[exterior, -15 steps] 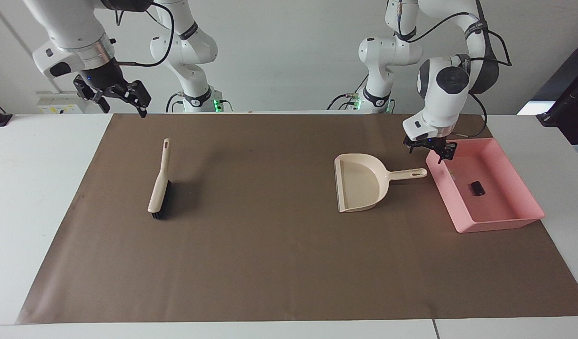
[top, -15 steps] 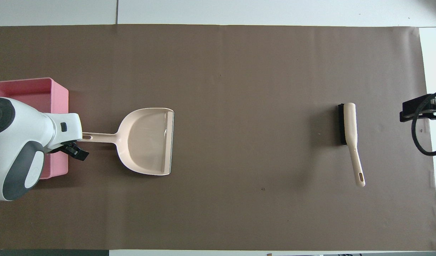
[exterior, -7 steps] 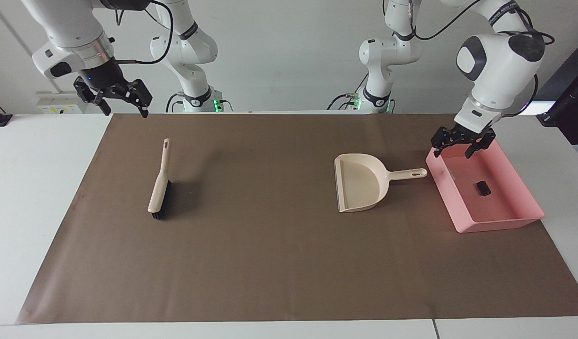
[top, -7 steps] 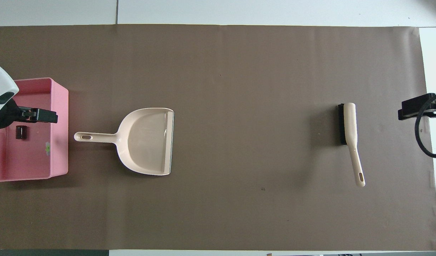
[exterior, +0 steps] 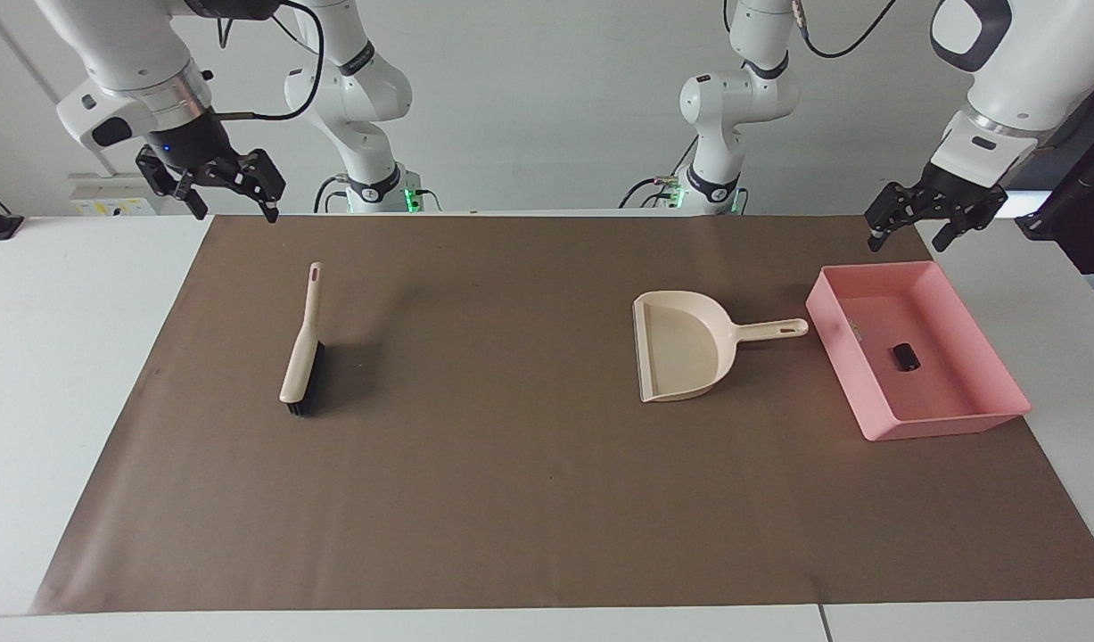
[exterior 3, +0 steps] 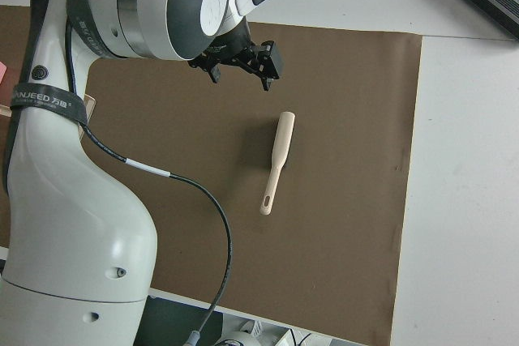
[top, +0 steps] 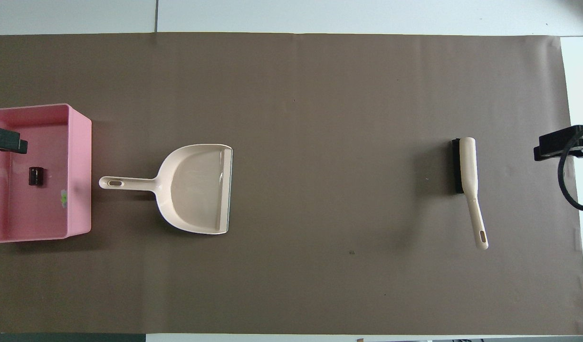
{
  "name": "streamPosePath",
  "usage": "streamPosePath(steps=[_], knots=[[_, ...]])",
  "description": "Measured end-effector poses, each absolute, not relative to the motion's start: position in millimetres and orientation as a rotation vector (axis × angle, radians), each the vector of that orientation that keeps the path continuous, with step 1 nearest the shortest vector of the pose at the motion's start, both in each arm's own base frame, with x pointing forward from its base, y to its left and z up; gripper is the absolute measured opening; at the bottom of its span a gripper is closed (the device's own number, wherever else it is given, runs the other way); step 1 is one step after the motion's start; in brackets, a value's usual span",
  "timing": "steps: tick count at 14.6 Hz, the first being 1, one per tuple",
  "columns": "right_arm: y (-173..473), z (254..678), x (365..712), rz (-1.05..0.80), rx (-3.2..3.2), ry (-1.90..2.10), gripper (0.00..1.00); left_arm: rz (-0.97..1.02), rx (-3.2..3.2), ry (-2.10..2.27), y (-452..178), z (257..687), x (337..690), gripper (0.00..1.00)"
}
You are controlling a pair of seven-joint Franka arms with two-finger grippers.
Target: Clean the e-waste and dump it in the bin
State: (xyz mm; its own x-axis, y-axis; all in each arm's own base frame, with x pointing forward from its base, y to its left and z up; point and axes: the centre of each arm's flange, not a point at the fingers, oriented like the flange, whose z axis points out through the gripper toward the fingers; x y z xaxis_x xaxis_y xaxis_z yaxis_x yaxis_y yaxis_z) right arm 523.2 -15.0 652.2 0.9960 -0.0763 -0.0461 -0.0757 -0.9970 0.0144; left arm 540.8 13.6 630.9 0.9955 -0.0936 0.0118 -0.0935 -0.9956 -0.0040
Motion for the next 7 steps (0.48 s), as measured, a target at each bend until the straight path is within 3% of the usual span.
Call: streamPosePath(steps=[7], knots=[[-14.8,652.2,523.2,-0.073,3.126,-0.119,1.0,0.059,-3.139,0.006,8.3,627.7,539.4,0.99]])
